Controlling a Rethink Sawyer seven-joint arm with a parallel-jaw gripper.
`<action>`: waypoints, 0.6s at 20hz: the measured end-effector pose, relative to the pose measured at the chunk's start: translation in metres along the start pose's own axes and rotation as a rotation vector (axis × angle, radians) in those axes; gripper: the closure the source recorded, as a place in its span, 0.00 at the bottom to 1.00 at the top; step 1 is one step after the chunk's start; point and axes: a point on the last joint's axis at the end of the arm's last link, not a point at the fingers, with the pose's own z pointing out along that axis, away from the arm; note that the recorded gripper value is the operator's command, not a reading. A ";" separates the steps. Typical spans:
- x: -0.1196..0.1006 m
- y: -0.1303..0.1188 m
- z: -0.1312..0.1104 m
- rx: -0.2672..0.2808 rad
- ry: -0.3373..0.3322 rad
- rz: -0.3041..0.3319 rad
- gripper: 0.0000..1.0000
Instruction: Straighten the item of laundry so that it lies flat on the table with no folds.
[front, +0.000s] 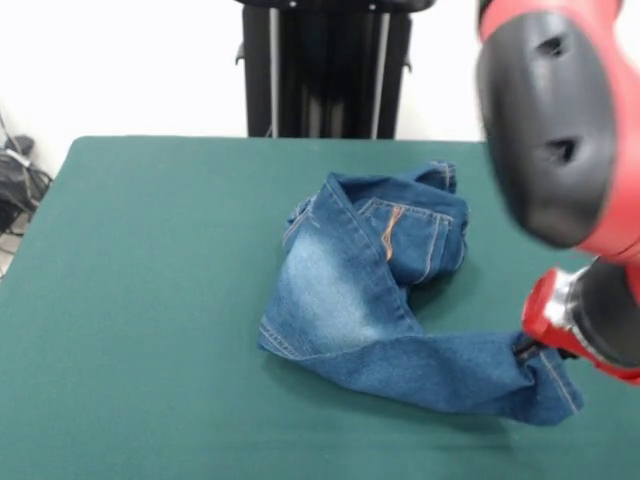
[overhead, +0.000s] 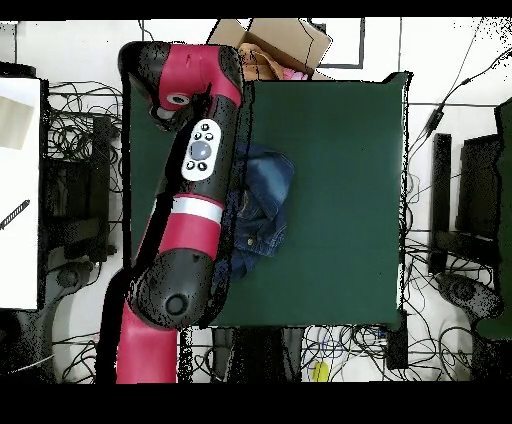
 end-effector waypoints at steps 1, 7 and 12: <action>-0.002 -0.001 0.003 -0.016 0.009 -0.002 1.00; -0.023 -0.017 0.032 -0.134 0.075 0.003 1.00; -0.037 -0.030 0.050 -0.217 0.117 0.014 1.00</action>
